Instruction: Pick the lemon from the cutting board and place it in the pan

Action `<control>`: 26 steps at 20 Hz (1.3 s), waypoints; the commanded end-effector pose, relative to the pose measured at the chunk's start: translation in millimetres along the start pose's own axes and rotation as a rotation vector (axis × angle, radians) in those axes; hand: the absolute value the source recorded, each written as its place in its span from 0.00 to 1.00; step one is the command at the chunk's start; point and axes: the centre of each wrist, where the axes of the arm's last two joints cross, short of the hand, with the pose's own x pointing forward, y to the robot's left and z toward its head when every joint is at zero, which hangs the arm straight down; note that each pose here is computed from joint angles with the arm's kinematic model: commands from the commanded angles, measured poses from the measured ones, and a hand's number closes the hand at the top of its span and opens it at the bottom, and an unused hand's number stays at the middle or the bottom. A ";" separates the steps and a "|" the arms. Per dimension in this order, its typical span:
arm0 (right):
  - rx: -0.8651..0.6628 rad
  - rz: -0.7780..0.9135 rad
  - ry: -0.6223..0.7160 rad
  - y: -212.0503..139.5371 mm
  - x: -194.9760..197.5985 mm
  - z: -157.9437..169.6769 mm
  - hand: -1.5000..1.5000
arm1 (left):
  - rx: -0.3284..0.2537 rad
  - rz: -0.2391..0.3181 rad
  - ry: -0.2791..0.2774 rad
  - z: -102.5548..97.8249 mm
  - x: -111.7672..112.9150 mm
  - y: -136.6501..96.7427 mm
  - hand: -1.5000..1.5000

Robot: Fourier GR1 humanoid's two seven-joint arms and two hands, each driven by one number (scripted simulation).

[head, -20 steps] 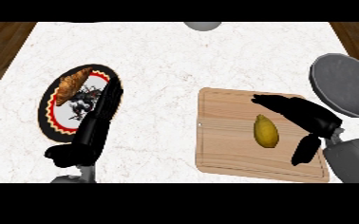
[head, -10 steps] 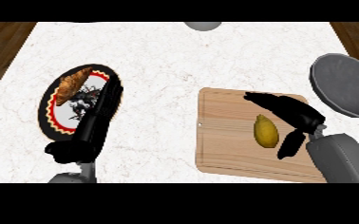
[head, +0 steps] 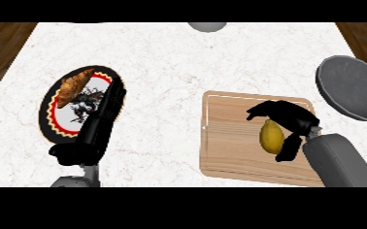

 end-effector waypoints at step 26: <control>-0.819 -0.043 0.539 -40.6 74.8 6.0 1.00 | 0.023 0.000 0.023 -1.6 2.6 0.4 0.50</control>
